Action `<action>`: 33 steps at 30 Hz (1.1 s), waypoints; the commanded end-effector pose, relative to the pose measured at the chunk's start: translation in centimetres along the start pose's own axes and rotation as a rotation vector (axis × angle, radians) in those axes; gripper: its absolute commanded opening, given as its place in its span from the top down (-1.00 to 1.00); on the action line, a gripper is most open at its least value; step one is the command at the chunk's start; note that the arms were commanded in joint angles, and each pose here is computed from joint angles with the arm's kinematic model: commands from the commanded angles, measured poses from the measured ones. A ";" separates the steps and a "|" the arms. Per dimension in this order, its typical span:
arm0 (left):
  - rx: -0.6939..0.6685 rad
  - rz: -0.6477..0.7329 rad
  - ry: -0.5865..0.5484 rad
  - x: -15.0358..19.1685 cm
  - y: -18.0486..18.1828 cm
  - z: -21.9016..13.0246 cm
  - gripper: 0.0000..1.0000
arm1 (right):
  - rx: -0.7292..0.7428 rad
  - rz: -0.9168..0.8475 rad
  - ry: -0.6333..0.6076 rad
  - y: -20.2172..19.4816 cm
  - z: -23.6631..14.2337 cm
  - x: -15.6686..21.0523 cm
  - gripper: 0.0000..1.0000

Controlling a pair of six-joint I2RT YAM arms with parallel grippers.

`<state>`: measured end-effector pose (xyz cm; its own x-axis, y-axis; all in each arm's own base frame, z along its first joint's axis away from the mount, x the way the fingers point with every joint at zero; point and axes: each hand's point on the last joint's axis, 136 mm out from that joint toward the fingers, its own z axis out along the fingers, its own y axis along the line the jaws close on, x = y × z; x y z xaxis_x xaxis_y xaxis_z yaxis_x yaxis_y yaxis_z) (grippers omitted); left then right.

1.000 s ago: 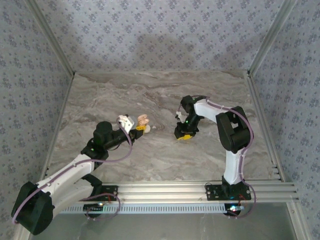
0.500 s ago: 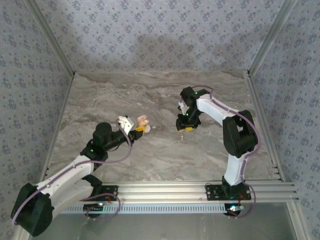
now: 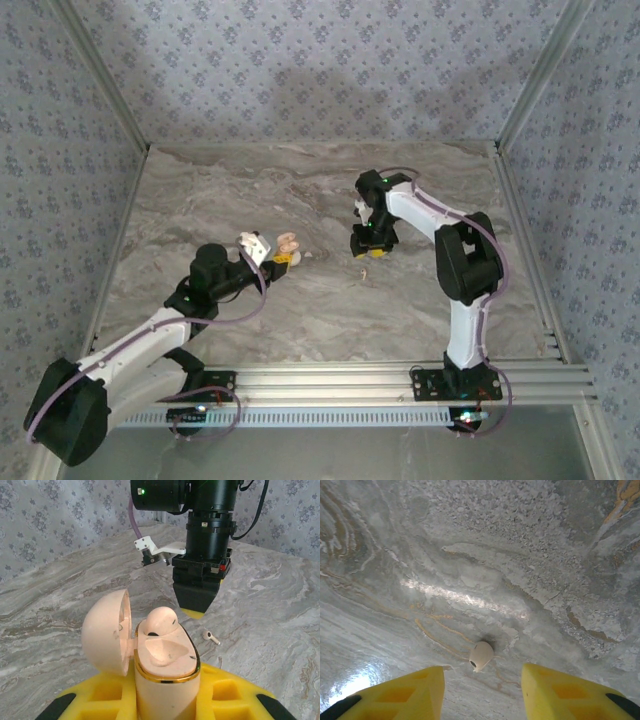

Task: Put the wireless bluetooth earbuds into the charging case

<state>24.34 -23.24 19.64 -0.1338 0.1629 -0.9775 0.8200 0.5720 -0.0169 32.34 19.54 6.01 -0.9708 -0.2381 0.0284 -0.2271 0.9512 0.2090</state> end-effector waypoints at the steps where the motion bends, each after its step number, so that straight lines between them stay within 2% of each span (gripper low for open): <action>1: 0.002 0.029 -0.025 -0.8 0.2 0.2 0.71 | 0.016 -0.009 0.013 -0.2 -0.1 -0.5 0.03; 9: 0.011 0.029 -0.027 -1.2 0.1 0.3 0.72 | 0.025 -0.024 0.043 0.1 1.0 -1.0 0.02; 20: 0.012 0.024 -0.022 -1.0 0.1 0.4 0.72 | 0.042 0.026 0.100 0.5 3.2 1.1 0.05; 33: 0.017 0.023 -0.023 -1.0 0.0 0.4 0.71 | 0.077 0.058 0.122 0.0 4.3 2.5 0.26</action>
<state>24.47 -23.46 18.59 -0.1617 0.1804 -0.9702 0.8235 0.5664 -0.0319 29.99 19.99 2.06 -0.9643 -0.2186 0.1496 -0.1954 0.9683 0.1558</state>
